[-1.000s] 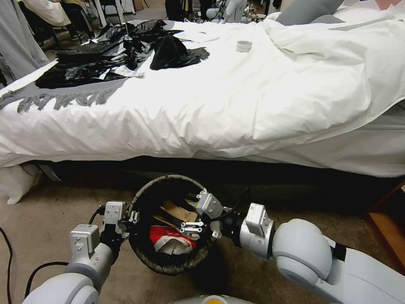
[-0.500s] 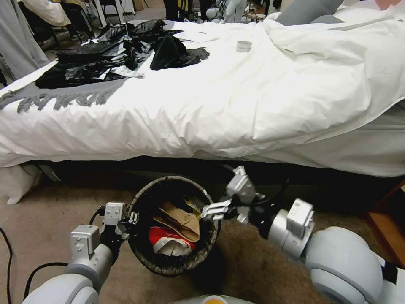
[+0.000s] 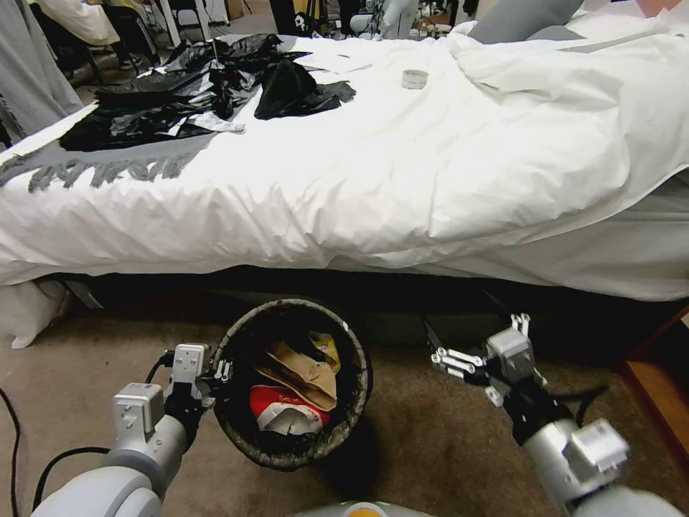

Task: Pick up the trash bin, then pick up the garbage from the floor and place it into the trash bin.

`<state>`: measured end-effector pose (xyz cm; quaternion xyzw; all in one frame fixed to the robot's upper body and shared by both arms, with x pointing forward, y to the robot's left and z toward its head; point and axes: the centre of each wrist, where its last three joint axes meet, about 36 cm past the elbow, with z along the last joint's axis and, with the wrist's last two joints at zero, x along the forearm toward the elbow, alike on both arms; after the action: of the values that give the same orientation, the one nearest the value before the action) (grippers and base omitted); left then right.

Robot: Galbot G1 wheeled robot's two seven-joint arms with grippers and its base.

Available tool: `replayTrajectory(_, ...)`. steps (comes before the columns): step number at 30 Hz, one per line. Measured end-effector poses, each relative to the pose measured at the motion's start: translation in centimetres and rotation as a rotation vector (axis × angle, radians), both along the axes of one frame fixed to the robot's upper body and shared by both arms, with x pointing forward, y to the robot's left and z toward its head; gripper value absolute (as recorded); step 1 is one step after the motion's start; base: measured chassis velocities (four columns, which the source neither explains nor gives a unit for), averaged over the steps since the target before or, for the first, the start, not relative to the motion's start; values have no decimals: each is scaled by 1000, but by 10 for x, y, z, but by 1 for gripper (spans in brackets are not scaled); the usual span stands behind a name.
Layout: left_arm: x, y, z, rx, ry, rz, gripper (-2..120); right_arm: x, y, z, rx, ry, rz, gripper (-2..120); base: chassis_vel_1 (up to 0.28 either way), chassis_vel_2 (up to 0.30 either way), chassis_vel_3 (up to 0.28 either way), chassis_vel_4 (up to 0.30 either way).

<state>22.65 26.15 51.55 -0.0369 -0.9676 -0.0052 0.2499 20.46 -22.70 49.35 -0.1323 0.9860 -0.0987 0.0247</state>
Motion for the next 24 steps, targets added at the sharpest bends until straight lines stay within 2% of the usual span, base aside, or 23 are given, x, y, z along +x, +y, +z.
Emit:
replayTrajectory(3,0,1,0,0,0,6,1,-4,-2,-12,-1,-23,-57,100,0,0,0,0)
replayTrajectory(10,0,2,0,-3,-1,20,1,-22,-6,-23,31,-2,-133,100,0,0,0,0)
replayTrajectory(24,-1,3,0,-12,0,29,1,-29,-10,-36,38,3,-179,100,42,45,47,40)
